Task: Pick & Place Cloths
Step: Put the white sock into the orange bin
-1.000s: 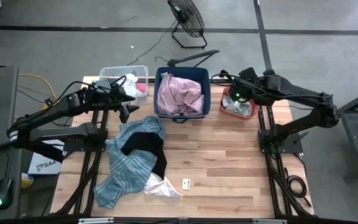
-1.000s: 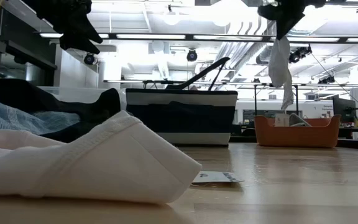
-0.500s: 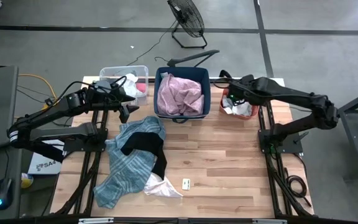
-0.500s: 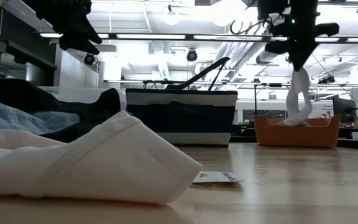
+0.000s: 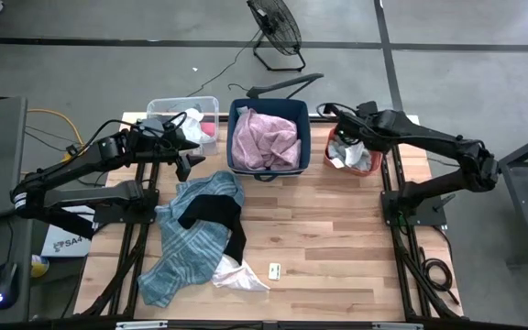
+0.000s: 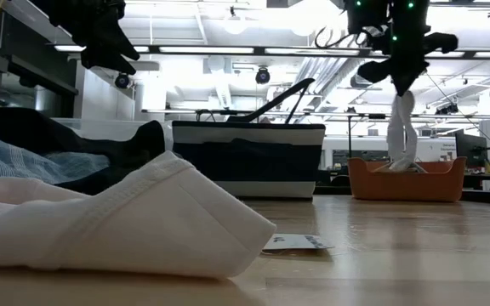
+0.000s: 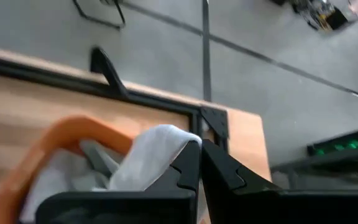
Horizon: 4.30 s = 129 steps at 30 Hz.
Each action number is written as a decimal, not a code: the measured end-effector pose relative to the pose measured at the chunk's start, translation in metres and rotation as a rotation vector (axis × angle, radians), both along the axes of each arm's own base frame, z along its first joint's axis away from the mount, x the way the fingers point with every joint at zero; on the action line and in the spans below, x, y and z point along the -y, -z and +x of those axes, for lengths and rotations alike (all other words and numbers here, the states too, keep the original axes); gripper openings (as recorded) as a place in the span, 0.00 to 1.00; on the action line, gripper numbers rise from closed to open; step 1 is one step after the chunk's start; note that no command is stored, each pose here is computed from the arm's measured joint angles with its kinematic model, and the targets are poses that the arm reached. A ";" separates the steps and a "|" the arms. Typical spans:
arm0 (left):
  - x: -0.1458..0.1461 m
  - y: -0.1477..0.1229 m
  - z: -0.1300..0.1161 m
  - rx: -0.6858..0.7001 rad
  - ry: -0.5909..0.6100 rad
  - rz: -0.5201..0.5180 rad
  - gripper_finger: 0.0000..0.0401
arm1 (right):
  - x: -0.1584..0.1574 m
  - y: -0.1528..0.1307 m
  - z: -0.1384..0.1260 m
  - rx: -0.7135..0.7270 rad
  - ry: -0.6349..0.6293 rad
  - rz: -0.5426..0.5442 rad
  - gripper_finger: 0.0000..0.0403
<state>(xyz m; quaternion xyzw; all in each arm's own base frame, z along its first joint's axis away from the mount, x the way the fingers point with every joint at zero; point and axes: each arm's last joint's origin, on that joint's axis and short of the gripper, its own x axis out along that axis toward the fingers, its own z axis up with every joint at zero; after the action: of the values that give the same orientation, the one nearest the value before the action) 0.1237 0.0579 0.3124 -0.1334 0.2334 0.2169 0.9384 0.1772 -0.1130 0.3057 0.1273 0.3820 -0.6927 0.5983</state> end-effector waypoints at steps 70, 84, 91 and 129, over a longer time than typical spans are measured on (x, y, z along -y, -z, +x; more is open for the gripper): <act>-0.002 0.018 0.005 -0.004 0.003 -0.004 0.63 | -0.019 0.123 -0.011 0.401 0.010 0.374 0.01; -0.002 0.018 0.005 -0.004 0.002 -0.004 0.63 | -0.019 0.112 -0.010 0.488 -0.066 0.356 0.40; -0.002 0.018 0.005 -0.002 -0.002 -0.009 0.63 | -0.024 0.094 -0.020 0.567 -0.102 0.297 0.50; -0.002 0.018 0.005 -0.001 -0.001 -0.010 0.63 | 0.018 0.166 0.004 0.271 0.141 0.237 0.01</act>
<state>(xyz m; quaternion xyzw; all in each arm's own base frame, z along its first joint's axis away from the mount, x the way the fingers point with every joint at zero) 0.1289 0.0603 0.2945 -0.1378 0.2350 0.2162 0.9376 0.1812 -0.1309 0.1399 0.3155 0.3672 -0.6595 0.5751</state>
